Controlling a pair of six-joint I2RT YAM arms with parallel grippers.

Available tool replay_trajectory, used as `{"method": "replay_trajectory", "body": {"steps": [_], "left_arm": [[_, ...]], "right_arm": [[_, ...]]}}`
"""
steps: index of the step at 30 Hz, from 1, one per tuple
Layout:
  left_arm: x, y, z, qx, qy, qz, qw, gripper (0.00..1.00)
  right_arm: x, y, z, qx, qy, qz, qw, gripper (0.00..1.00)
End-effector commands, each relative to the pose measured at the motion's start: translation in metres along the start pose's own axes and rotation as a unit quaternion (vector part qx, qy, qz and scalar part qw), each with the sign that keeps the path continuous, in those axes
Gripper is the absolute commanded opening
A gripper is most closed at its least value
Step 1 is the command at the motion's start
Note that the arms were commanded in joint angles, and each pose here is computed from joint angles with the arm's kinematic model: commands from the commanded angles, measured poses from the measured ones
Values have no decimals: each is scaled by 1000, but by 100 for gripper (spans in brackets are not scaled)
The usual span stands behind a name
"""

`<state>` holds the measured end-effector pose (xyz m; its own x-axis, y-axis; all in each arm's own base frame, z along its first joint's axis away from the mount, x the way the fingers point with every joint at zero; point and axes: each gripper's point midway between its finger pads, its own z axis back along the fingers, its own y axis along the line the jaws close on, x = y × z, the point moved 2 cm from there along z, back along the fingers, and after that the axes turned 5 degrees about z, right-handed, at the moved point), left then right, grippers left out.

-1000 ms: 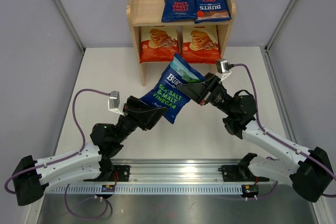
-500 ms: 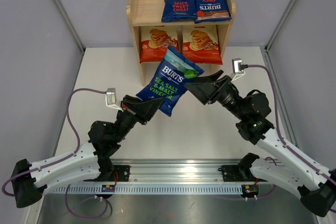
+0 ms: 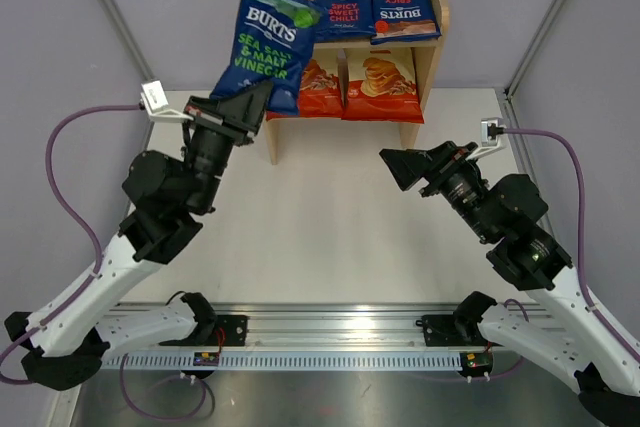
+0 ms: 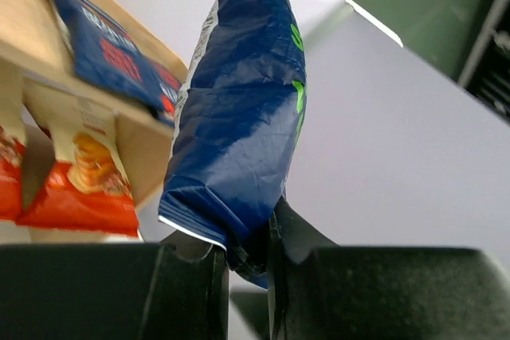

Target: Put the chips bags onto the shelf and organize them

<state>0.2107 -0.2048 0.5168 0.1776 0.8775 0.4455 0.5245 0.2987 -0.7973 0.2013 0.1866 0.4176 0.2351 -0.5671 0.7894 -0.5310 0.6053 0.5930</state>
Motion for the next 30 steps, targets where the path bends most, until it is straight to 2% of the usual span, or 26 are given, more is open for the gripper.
{"method": "replay_trajectory", "body": {"steps": [1, 2, 7, 8, 9, 13, 15, 16, 21, 30], "left_arm": [[24, 15, -25, 80, -34, 31, 996, 0], [14, 23, -40, 95, -21, 38, 995, 0], [30, 28, -91, 127, -39, 28, 991, 0], [40, 16, -98, 118, -50, 32, 991, 0], [35, 30, -114, 134, -49, 23, 989, 0], [38, 51, -144, 158, -60, 29, 985, 0], [50, 48, -154, 152, -72, 38, 985, 0], [44, 61, -166, 165, -69, 38, 983, 0], [46, 88, -191, 201, -61, 42, 977, 1], [41, 130, -205, 255, -59, 50, 964, 2]], "right_arm": [[4, -15, 11, -42, -9, 15, 999, 99], [5, -17, 14, -49, -11, 14, 999, 99], [12, -17, 28, -50, -24, 9, 998, 99], [12, -20, 30, -56, -23, 9, 998, 99], [12, -19, 32, -55, -24, 7, 998, 99], [18, -19, 43, -56, -37, 2, 998, 99], [20, -20, 47, -58, -39, 2, 998, 99], [22, -19, 49, -56, -42, 1, 998, 99], [20, -19, 53, -56, -40, -2, 998, 100], [23, -18, 62, -52, -48, -10, 997, 99]]}}
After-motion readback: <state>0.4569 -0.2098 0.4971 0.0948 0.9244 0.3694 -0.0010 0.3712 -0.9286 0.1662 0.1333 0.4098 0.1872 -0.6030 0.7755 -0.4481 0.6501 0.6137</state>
